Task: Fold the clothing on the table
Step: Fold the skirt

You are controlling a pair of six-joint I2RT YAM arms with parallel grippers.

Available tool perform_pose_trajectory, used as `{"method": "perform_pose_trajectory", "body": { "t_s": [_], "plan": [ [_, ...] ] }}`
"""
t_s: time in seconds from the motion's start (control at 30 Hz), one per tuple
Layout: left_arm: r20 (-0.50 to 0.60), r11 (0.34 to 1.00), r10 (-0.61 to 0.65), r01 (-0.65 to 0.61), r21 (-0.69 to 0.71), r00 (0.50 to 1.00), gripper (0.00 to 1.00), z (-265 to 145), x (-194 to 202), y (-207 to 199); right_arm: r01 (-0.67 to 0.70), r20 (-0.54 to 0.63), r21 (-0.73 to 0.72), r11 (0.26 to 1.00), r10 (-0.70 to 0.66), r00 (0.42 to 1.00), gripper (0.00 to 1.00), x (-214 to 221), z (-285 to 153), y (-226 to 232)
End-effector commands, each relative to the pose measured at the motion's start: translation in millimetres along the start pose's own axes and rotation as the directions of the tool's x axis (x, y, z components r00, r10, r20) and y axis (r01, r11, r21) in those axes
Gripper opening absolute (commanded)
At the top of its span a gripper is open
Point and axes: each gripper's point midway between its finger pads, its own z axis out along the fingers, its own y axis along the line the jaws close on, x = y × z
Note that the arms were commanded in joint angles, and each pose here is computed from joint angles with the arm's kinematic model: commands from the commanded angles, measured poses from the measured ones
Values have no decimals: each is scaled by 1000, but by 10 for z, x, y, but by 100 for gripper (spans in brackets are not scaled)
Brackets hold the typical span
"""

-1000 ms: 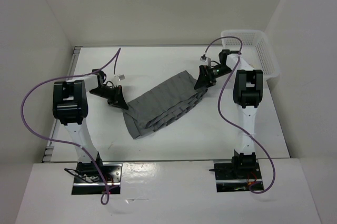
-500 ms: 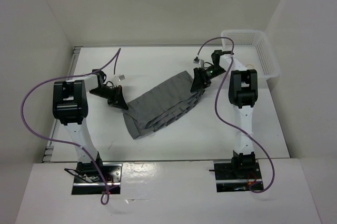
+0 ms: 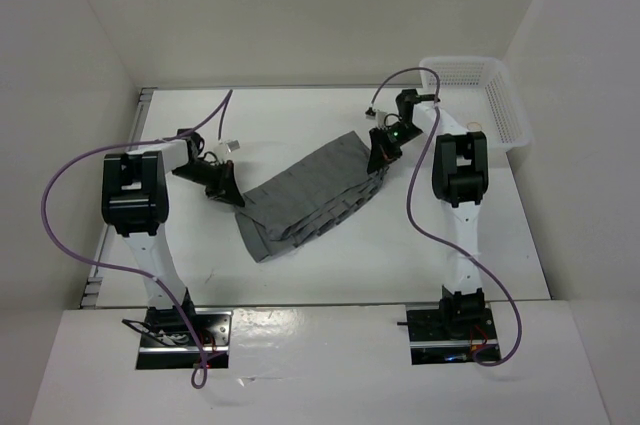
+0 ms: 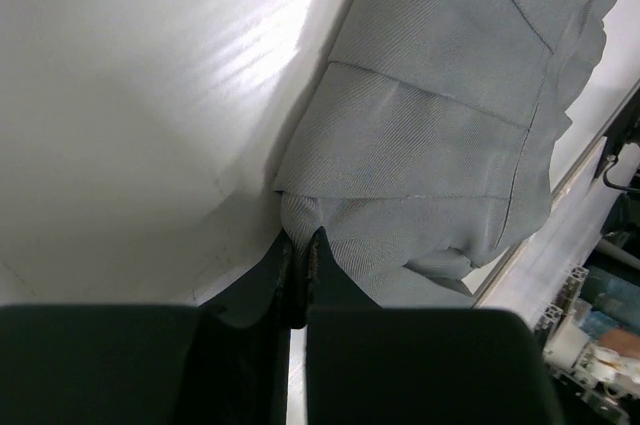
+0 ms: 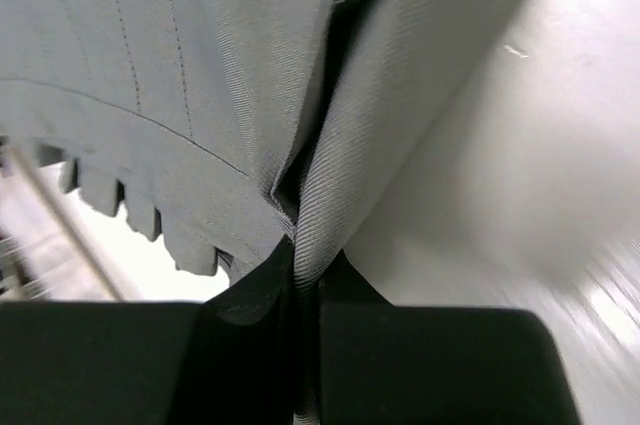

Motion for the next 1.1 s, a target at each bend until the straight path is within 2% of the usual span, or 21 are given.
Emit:
{"method": "perform_pose_trajectory", "body": {
  "t_s": [0.0, 0.2, 0.43, 0.57, 0.8, 0.9, 1.07],
  "plan": [
    [6, 998, 56, -55, -38, 998, 0, -16, -166, 58, 140, 108, 251, 958, -171, 979, 0, -538, -507, 188],
    [17, 999, 47, -48, 8, 999, 0, 55, -332, 32, 265, 87, 484, 834, -348, 934, 0, -833, -766, 740],
    [7, 998, 40, -41, 45, 999, 0, 123, -310, -12, 382, 29, 572, 726, -484, 875, 0, -833, -728, 1418],
    [3, 998, 32, -33, 58, 999, 0, 148, -296, -9, 483, -59, 550, 682, -545, 837, 0, -655, -397, 1828],
    [10, 998, 39, -39, 56, 999, 0, 117, -295, -42, 603, -180, 489, 631, -603, 777, 0, -376, 122, 2156],
    [9, 998, 30, -30, 56, 1000, 0, 107, -278, -60, 658, -206, 453, 602, -647, 734, 0, -325, 301, 2336],
    [6, 998, 30, -30, 47, 1000, 0, 107, -274, -44, 688, -227, 431, 583, -668, 709, 0, -310, 465, 2485]
  ]
}}
